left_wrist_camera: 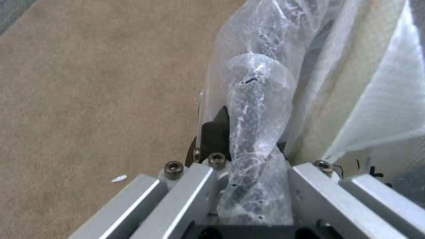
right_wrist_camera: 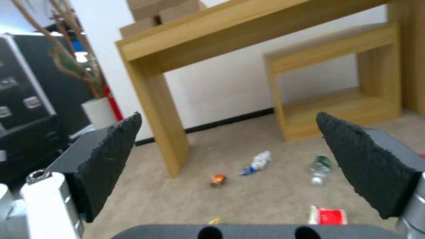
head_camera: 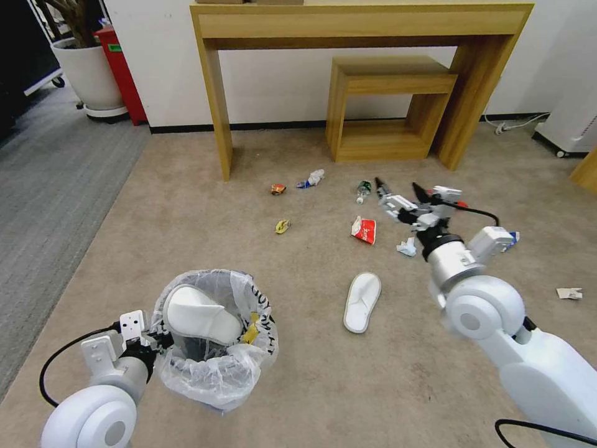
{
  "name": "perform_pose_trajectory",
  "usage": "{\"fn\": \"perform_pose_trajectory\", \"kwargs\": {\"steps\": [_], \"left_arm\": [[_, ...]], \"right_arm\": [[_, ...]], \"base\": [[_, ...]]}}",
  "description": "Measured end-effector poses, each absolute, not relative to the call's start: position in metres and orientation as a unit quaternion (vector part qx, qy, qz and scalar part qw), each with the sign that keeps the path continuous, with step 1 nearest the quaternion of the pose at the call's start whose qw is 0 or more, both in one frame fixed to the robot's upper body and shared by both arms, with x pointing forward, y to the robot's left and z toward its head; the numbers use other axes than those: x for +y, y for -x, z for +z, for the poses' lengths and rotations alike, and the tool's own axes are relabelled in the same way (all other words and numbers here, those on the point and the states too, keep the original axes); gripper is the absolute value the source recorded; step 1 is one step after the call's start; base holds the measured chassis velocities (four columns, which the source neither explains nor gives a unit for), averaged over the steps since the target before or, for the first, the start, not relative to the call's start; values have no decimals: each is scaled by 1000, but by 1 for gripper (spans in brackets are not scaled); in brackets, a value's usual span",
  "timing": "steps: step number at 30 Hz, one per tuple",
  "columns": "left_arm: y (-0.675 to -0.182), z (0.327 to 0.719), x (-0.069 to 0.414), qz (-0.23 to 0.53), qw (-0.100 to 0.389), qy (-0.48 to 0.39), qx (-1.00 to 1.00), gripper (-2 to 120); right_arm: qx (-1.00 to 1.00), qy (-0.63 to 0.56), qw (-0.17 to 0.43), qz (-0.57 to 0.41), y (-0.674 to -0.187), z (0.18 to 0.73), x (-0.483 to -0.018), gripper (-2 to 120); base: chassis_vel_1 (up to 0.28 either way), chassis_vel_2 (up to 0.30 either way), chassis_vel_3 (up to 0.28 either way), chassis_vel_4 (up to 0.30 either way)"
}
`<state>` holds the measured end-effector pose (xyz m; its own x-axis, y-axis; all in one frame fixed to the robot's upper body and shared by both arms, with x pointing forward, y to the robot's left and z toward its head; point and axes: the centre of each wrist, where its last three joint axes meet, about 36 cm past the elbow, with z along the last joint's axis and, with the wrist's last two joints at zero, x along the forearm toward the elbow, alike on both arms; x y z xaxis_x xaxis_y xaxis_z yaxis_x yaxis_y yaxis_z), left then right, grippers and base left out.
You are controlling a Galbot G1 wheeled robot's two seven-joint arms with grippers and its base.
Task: Pick up the trash bin and place the garbage on the floor into it.
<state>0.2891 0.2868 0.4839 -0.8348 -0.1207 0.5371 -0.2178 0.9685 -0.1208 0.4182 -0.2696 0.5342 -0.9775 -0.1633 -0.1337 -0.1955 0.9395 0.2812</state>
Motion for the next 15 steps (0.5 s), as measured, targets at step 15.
{"fn": "perform_pose_trajectory", "kwargs": {"steps": [15], "left_arm": [[-291,484,291,82,265,-95,-956,1]], "right_arm": [[990,34,39,134,-411,505,-280,100]], "base": [[0,0,0,0]]}}
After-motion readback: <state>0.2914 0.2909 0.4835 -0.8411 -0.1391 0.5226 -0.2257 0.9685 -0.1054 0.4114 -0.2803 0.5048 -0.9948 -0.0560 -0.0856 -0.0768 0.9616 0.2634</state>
